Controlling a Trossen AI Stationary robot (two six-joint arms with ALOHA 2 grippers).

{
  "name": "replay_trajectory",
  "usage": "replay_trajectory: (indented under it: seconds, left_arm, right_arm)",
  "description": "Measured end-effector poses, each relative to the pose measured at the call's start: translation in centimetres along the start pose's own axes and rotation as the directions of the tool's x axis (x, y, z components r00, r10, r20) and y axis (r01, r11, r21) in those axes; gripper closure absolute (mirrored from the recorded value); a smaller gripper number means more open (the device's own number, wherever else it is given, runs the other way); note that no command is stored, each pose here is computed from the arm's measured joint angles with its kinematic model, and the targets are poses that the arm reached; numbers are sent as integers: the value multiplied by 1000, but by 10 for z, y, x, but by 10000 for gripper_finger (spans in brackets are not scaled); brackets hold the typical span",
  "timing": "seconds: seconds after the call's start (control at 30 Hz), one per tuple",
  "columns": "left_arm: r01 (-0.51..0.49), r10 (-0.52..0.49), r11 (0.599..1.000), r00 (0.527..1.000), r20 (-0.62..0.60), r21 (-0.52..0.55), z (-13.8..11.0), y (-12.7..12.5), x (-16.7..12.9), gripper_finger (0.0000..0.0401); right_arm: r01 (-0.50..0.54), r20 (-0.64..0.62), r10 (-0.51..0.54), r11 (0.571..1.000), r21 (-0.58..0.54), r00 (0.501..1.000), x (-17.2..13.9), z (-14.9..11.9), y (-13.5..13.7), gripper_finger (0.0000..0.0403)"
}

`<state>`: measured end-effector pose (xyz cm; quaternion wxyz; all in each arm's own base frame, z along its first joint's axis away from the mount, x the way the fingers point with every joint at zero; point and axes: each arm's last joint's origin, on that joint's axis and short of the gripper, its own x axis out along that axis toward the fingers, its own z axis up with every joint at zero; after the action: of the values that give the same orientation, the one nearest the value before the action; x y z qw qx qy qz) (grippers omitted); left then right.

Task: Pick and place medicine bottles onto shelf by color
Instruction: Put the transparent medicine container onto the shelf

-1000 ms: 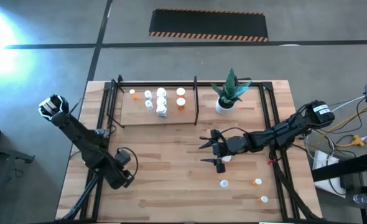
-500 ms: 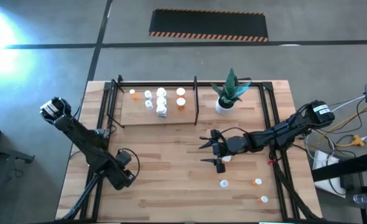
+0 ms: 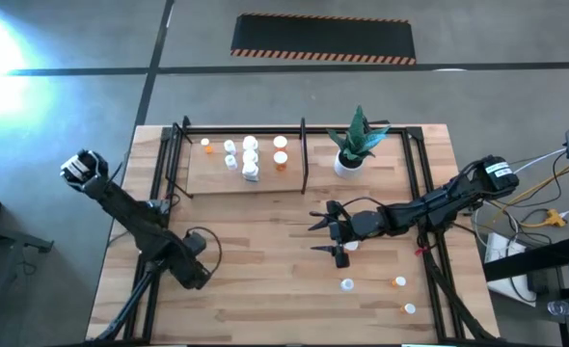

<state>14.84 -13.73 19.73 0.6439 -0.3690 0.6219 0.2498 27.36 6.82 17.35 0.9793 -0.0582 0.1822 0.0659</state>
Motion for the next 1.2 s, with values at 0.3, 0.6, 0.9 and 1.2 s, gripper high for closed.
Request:
replay_trajectory:
  seconds: [0.3,0.6,0.9,1.2]
  left_arm:
    - [-22,7,995,989,149,96,96,-8,-50,283]
    - [-211,185,973,953,239,90,210,28,-71,280]
    - [-320,299,945,929,218,68,251,47,-59,279]
    - [-363,338,930,908,247,61,254,51,-59,274]
  right_arm:
    - [1,14,-1,1000,-7,1000,0,1,0,158]
    - [1,15,-1,1000,2,1000,0,1,0,158]
    - [0,11,0,1000,9,1000,0,1,0,158]
    - [0,-2,0,1000,11,1000,0,0,0,158]
